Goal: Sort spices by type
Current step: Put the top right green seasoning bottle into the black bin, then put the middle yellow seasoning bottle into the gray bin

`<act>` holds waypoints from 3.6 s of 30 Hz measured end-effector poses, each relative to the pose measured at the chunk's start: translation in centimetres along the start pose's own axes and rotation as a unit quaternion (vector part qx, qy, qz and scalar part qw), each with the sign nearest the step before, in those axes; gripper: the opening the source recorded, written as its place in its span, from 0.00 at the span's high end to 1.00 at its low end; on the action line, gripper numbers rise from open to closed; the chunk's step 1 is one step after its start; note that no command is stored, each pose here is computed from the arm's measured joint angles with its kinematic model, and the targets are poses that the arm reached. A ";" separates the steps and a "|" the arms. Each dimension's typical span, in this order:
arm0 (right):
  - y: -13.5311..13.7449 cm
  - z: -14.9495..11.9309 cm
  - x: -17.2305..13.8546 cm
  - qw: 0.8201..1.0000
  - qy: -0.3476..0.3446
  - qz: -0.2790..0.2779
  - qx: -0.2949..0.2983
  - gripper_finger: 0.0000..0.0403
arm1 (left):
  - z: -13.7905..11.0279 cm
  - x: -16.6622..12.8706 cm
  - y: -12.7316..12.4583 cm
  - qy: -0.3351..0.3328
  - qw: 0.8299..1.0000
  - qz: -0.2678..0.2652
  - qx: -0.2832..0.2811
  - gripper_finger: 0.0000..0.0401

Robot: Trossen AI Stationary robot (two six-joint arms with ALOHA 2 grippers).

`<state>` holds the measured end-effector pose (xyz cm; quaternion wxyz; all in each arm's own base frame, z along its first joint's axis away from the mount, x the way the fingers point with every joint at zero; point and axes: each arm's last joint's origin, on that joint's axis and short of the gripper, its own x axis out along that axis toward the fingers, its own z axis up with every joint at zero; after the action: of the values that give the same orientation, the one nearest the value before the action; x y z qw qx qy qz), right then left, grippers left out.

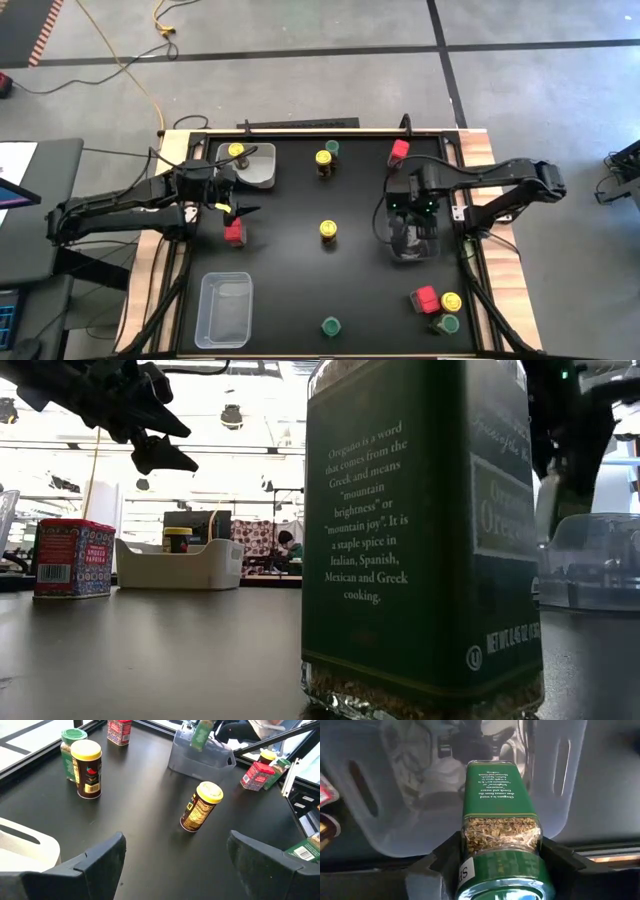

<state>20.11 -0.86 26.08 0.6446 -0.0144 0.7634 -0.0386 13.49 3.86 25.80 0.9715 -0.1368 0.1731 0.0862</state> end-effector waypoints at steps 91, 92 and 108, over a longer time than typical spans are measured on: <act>-2.2 2.5 5.8 0.998 0.056 -0.012 -0.020 0.31 | -0.1 0.0 0.0 0.002 1.000 0.000 0.002 0.17; -2.2 2.5 5.8 0.998 0.056 -0.012 -0.021 0.30 | -0.1 0.0 0.0 0.002 1.000 0.000 0.002 0.17; -2.6 2.7 1.6 0.998 0.056 -0.012 -0.025 0.24 | -0.1 0.0 0.0 0.002 1.000 0.000 0.002 0.17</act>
<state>22.41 -3.65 24.23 0.5995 -0.0370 0.7990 -0.0282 13.48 3.85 25.75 0.9714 -0.1350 0.1757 0.0859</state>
